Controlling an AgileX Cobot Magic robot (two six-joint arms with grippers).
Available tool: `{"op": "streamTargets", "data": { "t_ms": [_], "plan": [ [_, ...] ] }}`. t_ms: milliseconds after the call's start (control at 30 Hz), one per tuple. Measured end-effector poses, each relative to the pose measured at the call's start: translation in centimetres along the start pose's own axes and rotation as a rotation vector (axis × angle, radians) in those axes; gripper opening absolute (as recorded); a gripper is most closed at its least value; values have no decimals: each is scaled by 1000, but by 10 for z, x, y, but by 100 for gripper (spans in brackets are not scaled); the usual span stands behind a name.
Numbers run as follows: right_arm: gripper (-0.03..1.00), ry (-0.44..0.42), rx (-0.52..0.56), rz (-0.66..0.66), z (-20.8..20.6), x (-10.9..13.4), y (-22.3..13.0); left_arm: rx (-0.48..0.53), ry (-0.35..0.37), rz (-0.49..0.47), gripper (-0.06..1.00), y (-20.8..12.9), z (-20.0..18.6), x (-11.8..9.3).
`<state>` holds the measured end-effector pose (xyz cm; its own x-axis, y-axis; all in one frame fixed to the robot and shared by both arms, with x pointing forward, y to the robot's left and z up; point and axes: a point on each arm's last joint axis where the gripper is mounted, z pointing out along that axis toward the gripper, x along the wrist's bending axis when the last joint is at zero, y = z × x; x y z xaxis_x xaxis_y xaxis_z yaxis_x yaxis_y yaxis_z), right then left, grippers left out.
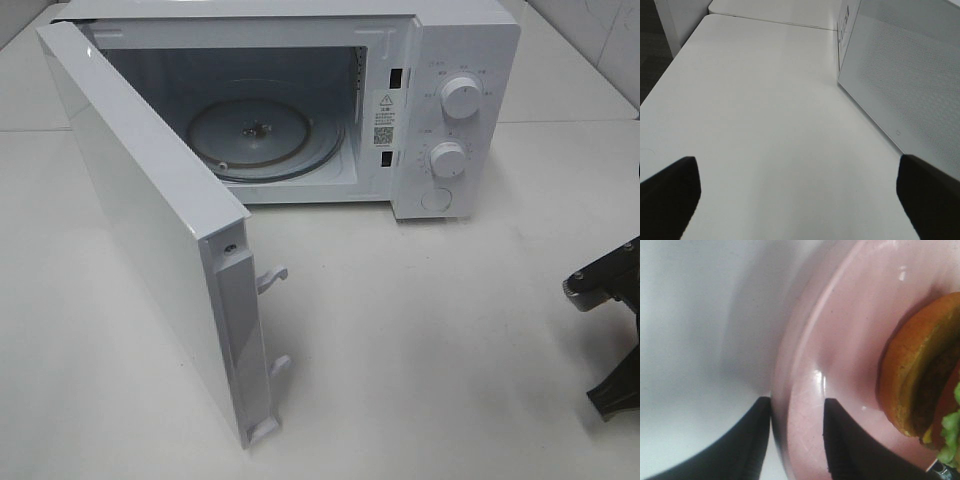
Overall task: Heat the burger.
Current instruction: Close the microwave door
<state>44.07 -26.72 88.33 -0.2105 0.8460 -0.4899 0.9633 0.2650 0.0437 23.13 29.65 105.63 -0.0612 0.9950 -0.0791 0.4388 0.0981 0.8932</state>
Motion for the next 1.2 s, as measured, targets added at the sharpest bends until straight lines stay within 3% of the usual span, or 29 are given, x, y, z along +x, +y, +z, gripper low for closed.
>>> {"op": "streamTargets", "data": {
  "t_ms": [133, 500, 767, 933, 1200],
  "plan": [
    [46, 5, -22, 23, -6, -3, 0, 0, 0, 0, 99, 0, 0, 0],
    [51, 67, -196, 156, -45, -23, -3, 0, 0, 0, 99, 0, 0, 0],
    [68, 243, -375, 209, -87, -33, -18, 0, 0, 0, 99, 0, 0, 0],
    [74, 349, -401, 199, -100, -31, -27, 0, 0, 0, 99, 0, 0, 0],
    [75, 453, -384, 179, -106, -24, -33, 0, 0, 0, 99, 0, 0, 0]
  ]
}}
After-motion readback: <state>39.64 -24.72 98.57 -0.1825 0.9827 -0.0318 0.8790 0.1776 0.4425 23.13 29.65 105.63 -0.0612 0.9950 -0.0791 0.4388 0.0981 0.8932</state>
